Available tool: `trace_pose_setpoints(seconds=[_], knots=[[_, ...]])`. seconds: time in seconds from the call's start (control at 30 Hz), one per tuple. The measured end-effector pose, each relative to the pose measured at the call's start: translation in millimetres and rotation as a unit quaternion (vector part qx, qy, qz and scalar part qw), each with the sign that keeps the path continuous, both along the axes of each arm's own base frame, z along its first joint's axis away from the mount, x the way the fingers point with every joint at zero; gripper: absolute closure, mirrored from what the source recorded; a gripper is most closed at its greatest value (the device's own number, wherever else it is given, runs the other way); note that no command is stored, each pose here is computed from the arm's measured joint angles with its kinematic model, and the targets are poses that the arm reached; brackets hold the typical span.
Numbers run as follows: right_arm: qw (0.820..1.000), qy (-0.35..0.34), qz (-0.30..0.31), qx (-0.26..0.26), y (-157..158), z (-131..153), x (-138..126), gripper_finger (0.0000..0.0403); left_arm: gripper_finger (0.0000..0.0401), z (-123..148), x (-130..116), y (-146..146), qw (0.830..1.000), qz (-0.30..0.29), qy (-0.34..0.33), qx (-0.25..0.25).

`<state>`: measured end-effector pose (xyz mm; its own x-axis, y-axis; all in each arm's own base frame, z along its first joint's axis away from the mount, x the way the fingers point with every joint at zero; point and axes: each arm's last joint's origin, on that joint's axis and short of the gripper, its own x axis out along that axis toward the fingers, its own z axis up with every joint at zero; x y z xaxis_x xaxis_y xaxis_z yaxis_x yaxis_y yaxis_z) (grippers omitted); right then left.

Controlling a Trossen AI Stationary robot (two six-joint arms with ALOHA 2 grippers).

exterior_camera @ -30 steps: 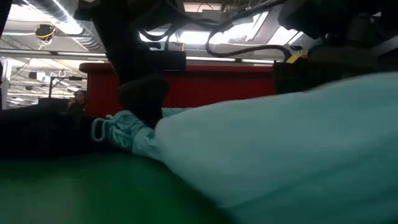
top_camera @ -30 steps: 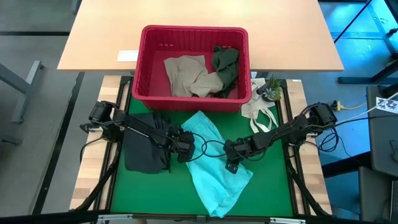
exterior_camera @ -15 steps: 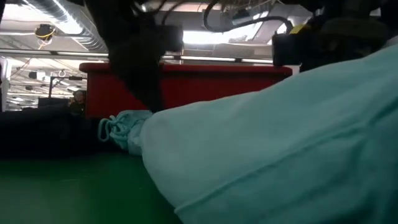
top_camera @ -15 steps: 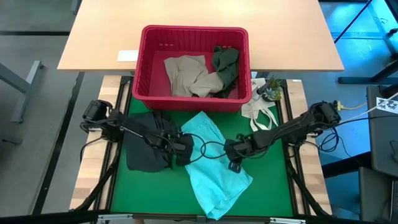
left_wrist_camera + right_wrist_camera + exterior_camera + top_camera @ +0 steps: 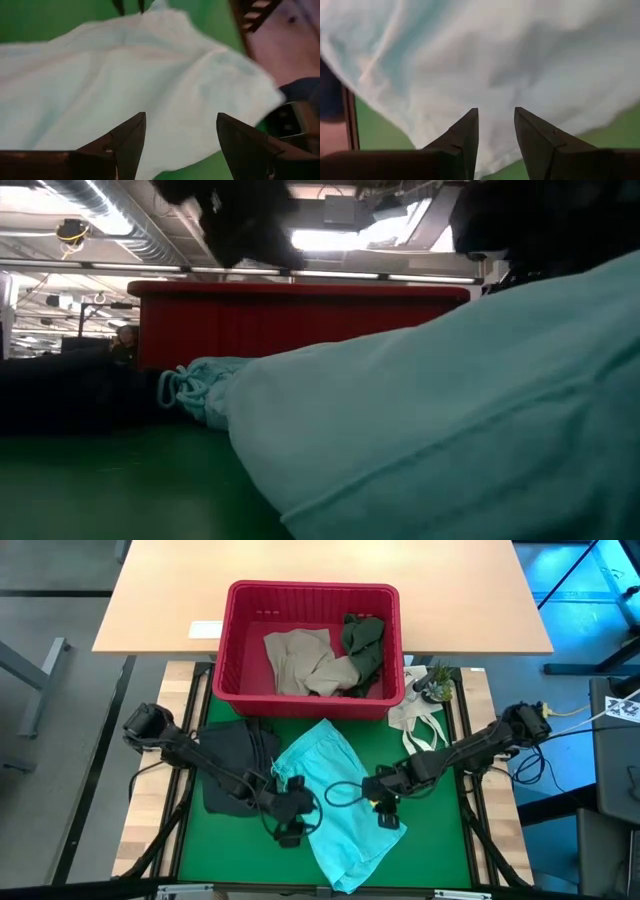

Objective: Fold Laundry from Bin
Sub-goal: Fold the blue shorts from the red laundry bin

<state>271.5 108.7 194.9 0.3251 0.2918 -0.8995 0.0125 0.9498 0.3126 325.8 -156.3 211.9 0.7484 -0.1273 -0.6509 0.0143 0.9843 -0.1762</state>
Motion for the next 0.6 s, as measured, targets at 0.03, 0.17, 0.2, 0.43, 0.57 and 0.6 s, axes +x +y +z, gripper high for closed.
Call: trace_pose_setpoints(seconds=[0.03, 0.17, 0.2, 0.43, 0.57, 0.6], knots=[[1.000, -0.003, 0.009, 0.000, 3.6, 0.1, -1.1, 0.0276, 0.0165, 0.8, -1.2, -4.1, 1.000, -0.005, -0.005, -0.002], [0.999, -0.022, 0.030, 0.005, 17.6, 1.9, -3.6, 0.0276, 0.0165, 1.2, -6.4, -15.5, 1.000, -0.022, -0.009, -0.004], [0.999, -0.024, 0.034, 0.007, 20.4, 2.1, -4.4, 0.0276, 0.0165, 1.3, -7.5, -17.7, 1.000, -0.023, -0.010, -0.002], [0.998, -0.023, 0.063, 0.011, 37.2, 2.0, -12.8, 0.0276, 0.0165, -7.4, -9.9, -38.0, 0.999, -0.047, -0.026, 0.003], [0.996, -0.024, 0.080, 0.012, 44.8, 1.6, -16.5, 0.0276, 0.0165, -18.4, -10.6, -49.2, 0.997, -0.069, -0.026, 0.015], [0.996, -0.026, 0.082, 0.013, 46.2, 1.8, -16.9, 0.0274, 0.0165, -20.3, -10.6, -50.8, 0.997, -0.067, -0.027, 0.018]])
